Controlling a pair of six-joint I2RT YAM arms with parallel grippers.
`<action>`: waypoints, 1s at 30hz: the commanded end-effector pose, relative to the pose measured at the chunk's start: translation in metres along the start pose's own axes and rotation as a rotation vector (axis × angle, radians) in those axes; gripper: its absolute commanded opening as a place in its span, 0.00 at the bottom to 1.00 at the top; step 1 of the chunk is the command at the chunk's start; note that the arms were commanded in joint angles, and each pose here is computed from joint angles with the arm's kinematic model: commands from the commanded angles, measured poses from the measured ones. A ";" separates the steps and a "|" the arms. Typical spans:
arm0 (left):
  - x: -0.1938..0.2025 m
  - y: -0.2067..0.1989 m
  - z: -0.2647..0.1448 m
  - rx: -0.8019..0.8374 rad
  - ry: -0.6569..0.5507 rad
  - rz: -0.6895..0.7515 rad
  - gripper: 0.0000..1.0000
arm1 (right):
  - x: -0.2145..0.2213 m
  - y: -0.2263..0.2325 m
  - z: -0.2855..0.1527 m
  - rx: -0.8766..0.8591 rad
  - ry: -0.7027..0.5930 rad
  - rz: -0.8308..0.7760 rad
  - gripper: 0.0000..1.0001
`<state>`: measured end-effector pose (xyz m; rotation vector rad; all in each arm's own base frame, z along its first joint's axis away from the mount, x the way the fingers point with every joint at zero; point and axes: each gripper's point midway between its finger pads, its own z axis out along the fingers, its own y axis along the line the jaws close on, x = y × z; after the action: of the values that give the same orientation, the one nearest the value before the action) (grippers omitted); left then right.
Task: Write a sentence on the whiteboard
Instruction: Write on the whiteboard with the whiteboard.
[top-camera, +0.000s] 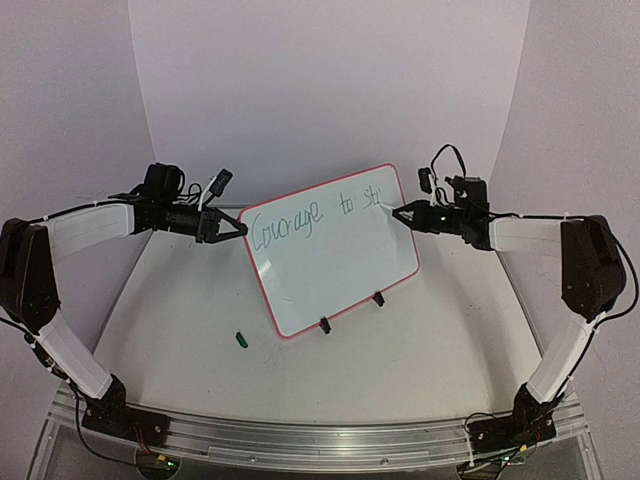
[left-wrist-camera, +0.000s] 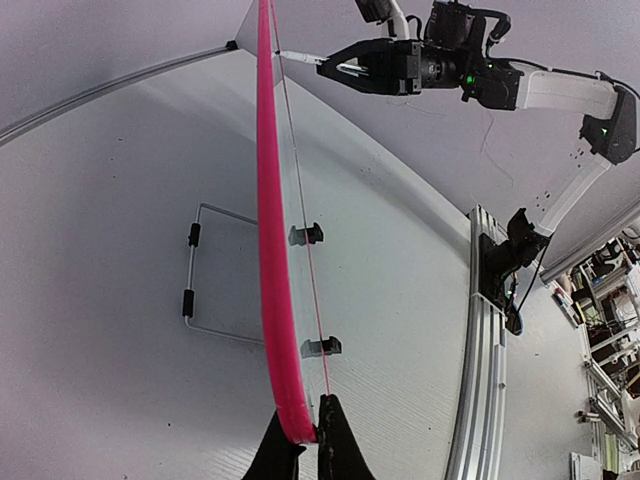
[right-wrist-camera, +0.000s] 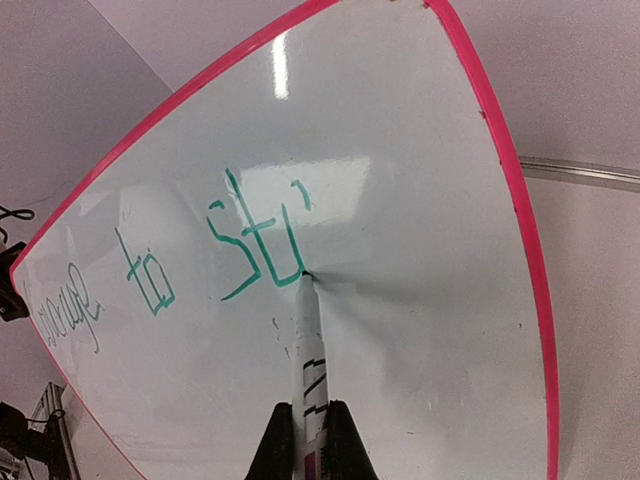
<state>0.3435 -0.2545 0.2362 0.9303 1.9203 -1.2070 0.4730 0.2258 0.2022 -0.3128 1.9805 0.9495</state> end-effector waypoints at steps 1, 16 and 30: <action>0.009 0.002 0.009 -0.032 0.045 0.069 0.00 | -0.013 -0.004 -0.007 0.053 -0.049 -0.028 0.00; 0.009 0.001 0.009 -0.030 0.045 0.071 0.00 | -0.046 0.006 -0.002 0.027 -0.104 -0.054 0.00; 0.009 0.002 0.010 -0.029 0.047 0.068 0.00 | -0.029 -0.003 0.000 0.044 -0.073 -0.034 0.00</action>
<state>0.3431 -0.2548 0.2361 0.9342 1.9187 -1.2066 0.4883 0.2220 0.2274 -0.2889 1.9268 0.8968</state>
